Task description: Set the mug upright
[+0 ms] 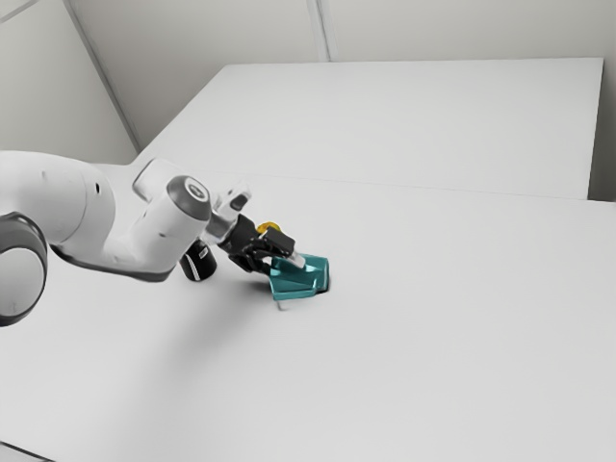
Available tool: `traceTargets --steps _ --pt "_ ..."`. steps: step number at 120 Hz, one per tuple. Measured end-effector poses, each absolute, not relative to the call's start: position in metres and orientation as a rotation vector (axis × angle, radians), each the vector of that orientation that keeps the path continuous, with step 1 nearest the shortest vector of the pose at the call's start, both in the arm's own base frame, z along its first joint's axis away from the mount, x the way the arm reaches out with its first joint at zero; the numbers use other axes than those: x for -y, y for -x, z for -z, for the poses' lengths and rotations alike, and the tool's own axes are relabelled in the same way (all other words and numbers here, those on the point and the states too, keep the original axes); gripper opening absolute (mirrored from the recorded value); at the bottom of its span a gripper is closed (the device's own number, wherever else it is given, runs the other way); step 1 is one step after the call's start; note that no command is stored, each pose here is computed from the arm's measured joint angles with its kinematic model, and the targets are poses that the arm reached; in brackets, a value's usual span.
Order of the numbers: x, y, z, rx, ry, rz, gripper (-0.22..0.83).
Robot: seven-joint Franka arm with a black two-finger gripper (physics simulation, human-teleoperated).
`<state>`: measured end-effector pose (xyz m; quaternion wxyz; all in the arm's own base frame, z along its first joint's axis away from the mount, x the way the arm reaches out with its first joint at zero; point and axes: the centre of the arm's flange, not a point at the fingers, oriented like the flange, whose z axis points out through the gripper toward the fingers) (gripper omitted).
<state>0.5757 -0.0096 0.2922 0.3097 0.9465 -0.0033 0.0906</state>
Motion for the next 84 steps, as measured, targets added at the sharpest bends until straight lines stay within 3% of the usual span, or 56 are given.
traceTargets --steps 41,84 --pt "0.0079 -0.5751 -0.2831 0.073 -2.455 -0.314 0.61" --pt "0.0151 -0.5759 -0.2844 0.149 -2.412 -0.394 0.37"
